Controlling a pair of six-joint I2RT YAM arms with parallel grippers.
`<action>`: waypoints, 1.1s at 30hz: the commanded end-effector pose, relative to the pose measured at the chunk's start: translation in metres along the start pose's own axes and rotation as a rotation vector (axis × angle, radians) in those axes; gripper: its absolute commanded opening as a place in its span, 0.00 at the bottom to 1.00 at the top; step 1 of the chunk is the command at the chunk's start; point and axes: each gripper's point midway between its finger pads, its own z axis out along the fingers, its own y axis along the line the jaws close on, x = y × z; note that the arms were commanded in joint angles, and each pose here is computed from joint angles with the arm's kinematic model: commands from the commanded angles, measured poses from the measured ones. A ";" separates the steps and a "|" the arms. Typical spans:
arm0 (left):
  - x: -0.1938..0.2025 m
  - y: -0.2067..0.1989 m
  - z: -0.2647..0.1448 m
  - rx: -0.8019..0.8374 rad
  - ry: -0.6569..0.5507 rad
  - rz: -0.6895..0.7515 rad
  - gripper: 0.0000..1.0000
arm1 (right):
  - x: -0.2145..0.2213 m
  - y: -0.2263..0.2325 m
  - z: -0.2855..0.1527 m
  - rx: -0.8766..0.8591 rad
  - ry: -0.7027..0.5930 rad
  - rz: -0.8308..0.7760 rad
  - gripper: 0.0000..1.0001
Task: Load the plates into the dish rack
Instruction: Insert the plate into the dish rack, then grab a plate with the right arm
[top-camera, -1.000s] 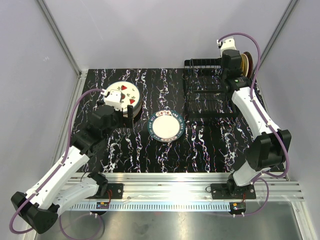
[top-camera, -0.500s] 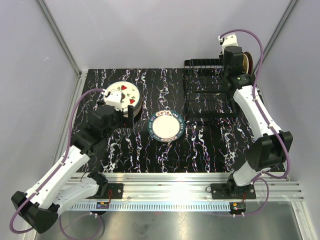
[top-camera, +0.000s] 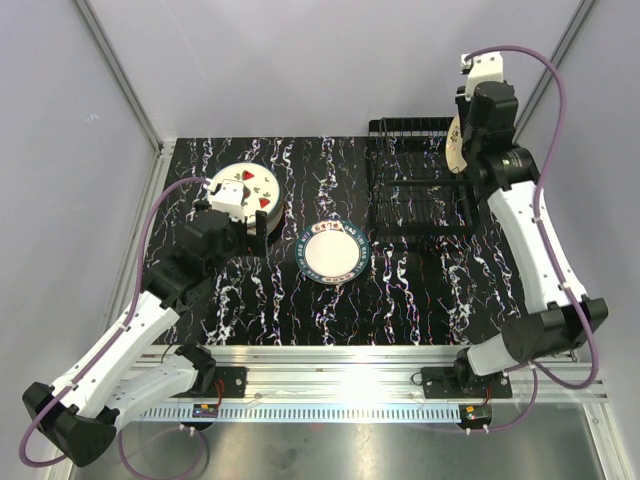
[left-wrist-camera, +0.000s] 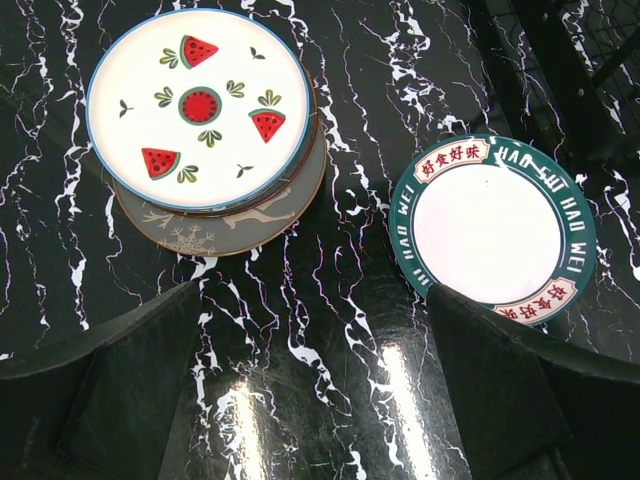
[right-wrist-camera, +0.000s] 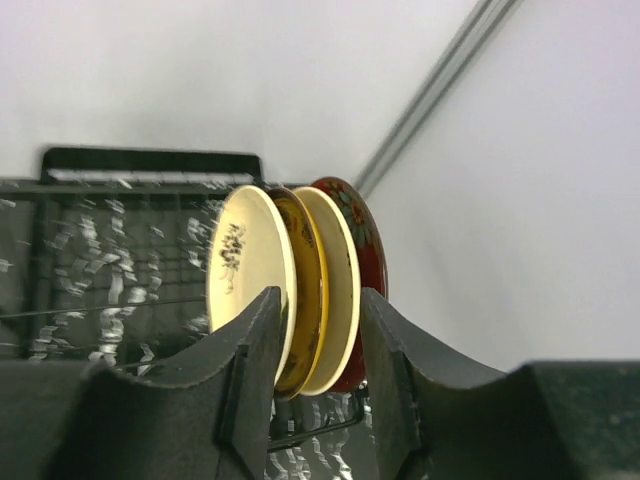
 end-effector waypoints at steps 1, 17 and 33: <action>-0.028 0.003 -0.005 -0.020 -0.081 -0.006 0.99 | -0.038 -0.007 -0.040 -0.088 -0.102 0.121 0.45; -0.030 0.047 -0.006 -0.267 -0.139 0.000 0.89 | 0.067 0.127 -0.162 -0.729 0.063 0.665 0.45; -0.014 0.065 0.007 -0.395 -0.096 0.065 0.99 | 0.223 0.235 -0.158 -0.850 0.447 1.102 0.51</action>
